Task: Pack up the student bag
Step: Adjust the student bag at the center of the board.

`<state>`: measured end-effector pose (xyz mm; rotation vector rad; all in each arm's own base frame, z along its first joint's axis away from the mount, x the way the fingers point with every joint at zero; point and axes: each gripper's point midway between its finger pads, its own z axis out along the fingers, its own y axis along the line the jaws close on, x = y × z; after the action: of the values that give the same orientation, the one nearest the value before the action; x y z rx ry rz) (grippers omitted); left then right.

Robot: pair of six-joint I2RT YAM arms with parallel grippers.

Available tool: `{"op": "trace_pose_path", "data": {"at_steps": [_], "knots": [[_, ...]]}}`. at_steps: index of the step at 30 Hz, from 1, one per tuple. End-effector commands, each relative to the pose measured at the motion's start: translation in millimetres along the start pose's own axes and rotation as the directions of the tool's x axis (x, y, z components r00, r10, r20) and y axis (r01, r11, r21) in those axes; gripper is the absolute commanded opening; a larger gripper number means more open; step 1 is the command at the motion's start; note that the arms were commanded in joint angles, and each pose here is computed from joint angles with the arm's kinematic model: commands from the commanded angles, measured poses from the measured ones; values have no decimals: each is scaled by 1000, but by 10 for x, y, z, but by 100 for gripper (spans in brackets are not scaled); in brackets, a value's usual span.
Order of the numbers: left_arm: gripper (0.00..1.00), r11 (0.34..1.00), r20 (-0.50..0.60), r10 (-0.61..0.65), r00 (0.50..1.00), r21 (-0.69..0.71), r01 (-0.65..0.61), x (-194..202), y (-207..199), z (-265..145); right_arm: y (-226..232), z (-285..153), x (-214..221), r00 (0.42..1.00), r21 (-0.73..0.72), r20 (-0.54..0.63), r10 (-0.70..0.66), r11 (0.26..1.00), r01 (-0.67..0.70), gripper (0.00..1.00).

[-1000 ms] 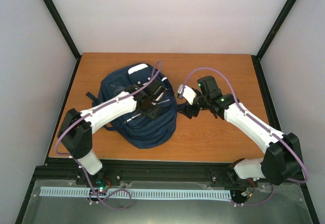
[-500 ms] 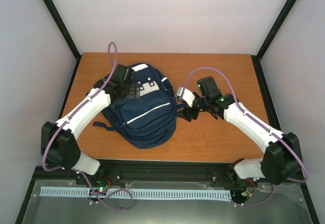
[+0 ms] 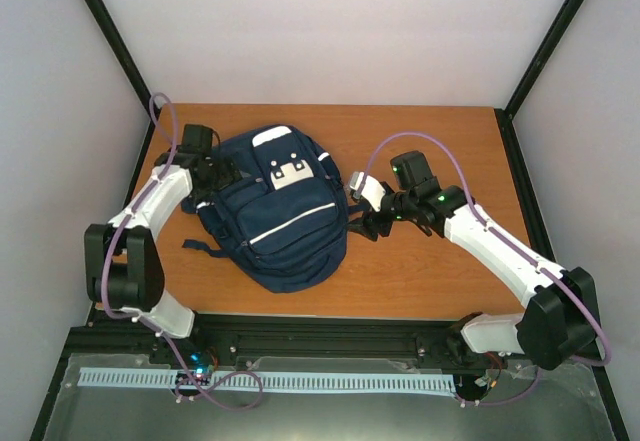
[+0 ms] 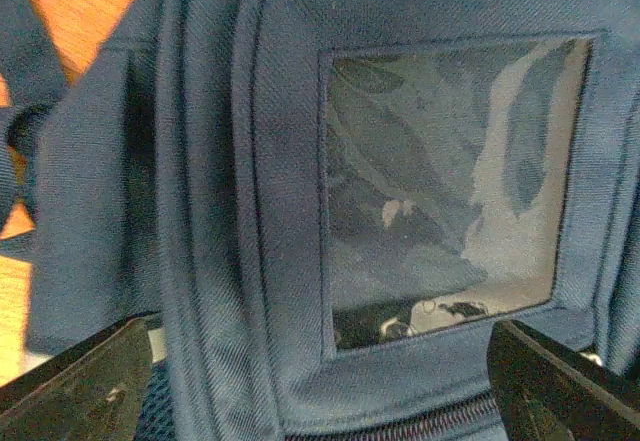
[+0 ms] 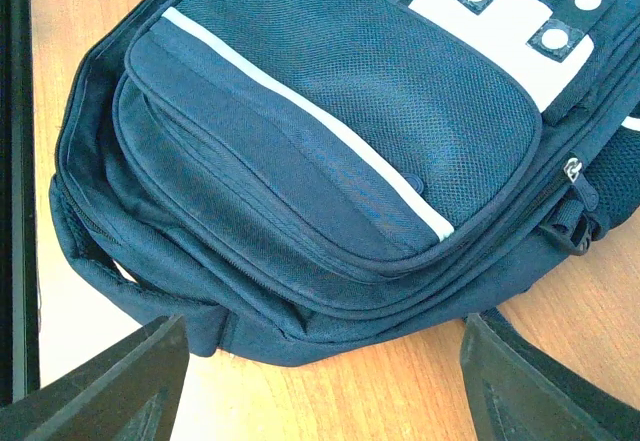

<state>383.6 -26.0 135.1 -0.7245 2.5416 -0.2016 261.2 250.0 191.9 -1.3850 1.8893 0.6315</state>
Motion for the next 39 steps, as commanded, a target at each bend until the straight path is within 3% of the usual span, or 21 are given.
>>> {"op": "trace_pose_path", "data": {"at_steps": [1,5,10,22,26,30,35,39], "knots": [[93,998,-63,-24,998,55,27,34,-85,238,67,-19,-30,1000,-23,21,-13,1000,14,76],[87,993,-139,-1,990,115,18,185,-297,471,79,24,-2,1000,-42,15,-4,999,5,76],[84,968,-131,167,977,210,-137,396,-850,556,87,58,32,1000,-56,5,3,998,-3,76],[78,855,-146,403,904,411,-315,913,-1841,594,55,91,100,1000,-40,-18,-3,999,2,75],[76,842,-86,417,905,413,-348,887,-1838,406,33,128,140,999,-37,-34,4,999,-6,75],[78,842,64,372,926,396,-365,705,-1704,66,21,168,182,999,-41,-49,10,999,-12,75],[77,835,94,356,930,414,-361,1042,-1364,-108,-21,209,212,998,-31,-62,12,999,-14,73],[70,791,134,450,883,399,-464,1362,-1250,-253,-83,276,238,995,-20,-80,51,998,-52,68]]}}
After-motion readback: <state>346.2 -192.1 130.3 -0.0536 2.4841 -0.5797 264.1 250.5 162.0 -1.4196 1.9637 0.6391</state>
